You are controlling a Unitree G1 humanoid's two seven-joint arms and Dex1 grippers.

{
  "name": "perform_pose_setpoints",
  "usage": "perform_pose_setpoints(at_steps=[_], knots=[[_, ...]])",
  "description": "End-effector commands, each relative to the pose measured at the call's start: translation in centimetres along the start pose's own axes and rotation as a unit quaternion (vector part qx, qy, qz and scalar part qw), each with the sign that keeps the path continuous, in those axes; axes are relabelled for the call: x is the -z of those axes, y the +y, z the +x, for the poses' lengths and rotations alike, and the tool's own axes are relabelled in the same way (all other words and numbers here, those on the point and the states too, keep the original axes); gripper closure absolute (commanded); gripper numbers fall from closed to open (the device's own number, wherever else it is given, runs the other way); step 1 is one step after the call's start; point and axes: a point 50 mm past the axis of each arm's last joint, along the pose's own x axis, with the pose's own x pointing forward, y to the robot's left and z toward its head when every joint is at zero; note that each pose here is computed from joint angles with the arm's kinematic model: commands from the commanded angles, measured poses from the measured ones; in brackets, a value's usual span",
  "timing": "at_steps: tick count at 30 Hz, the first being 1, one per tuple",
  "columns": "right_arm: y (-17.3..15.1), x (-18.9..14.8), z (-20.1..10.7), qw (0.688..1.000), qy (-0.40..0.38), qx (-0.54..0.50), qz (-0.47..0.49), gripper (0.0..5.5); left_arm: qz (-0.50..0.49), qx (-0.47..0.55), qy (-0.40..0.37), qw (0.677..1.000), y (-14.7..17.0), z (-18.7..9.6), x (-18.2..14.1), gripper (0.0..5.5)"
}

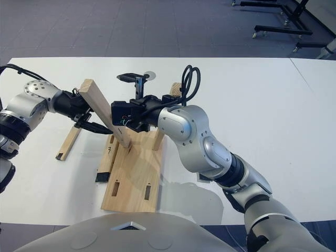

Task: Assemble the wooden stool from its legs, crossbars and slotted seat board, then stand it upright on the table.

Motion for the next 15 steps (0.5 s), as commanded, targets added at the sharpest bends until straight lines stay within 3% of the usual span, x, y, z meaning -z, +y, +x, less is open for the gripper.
perform_pose_setpoints(at_steps=[1, 3, 10, 15], knots=[[0.5, 0.7, 0.4, 1.000, 0.014, -0.015, 0.008, 0.10, 0.012, 0.001, 0.006, 1.000, 0.1, 0.1, -0.2, 1.78], [0.3, 0.7, 0.4, 1.000, 0.015, -0.008, 0.005, 0.10, 0.020, -0.001, 0.005, 1.000, 0.1, 0.0, -0.3, 1.41], [-1.7, 0.7, 0.2, 0.997, 0.032, 0.060, -0.023, 0.10, 0.044, -0.022, -0.017, 0.999, -0.1, -0.8, -0.8, 1.41], [-0.6, 0.4, 0.8, 0.998, 0.031, 0.029, -0.040, 0.10, 0.036, -0.021, -0.025, 0.999, -0.5, -0.6, -0.3, 1.41]])
